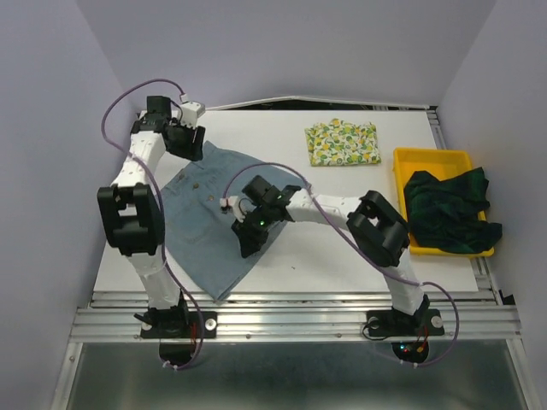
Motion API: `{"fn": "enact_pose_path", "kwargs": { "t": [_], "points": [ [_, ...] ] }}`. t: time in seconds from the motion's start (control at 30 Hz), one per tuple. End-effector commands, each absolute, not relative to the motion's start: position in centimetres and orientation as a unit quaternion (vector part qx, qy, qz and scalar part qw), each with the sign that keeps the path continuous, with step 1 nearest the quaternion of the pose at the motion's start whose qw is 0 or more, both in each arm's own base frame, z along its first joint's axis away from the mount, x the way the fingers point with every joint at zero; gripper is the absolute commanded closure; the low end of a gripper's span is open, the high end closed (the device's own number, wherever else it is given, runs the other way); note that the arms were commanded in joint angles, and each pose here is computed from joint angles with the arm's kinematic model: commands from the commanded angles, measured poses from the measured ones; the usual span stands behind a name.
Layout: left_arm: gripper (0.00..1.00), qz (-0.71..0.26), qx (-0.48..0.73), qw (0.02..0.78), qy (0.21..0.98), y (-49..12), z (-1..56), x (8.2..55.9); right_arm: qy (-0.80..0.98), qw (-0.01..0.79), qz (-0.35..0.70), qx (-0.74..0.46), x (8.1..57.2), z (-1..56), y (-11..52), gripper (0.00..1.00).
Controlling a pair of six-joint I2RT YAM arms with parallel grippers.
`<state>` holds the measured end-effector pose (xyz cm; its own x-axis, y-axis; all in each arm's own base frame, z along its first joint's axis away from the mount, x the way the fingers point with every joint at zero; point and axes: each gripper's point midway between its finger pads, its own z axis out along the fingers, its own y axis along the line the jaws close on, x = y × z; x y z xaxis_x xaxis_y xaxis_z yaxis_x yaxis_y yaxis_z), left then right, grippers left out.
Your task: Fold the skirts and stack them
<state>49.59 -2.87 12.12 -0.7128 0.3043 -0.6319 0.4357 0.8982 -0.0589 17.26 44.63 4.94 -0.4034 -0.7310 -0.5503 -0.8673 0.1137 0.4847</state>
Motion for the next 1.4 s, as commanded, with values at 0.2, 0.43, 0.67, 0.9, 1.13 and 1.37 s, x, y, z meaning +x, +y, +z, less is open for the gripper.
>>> {"fn": "enact_pose_path", "kwargs": {
  "t": [0.2,0.43,0.67,0.9,1.13,1.37],
  "points": [
    [0.45,-0.083,0.232,0.261,0.933,-2.0,9.7,36.5,0.812,0.256,0.308,-0.424,34.4,10.0,39.8,0.65],
    [0.51,-0.077,0.195,0.153,0.966,0.3,2.7,31.8,0.838,0.253,0.194,-0.443,37.1,3.8,37.2,0.67],
    [0.59,-0.024,0.171,0.144,0.974,5.1,0.5,38.3,0.867,0.190,0.111,-0.448,34.6,-1.8,31.8,0.68],
    [0.52,-0.012,0.170,0.234,0.957,6.1,5.8,49.3,0.852,0.124,0.240,-0.448,27.6,0.5,34.8,0.69],
    [0.44,-0.043,0.204,0.303,0.930,3.4,14.0,44.6,0.849,0.228,0.269,-0.393,31.5,10.1,36.2,0.54],
    [0.44,-0.064,0.221,0.226,0.946,2.0,10.2,33.0,0.884,0.237,0.098,-0.390,34.1,8.1,29.2,0.52]
  ]
}}
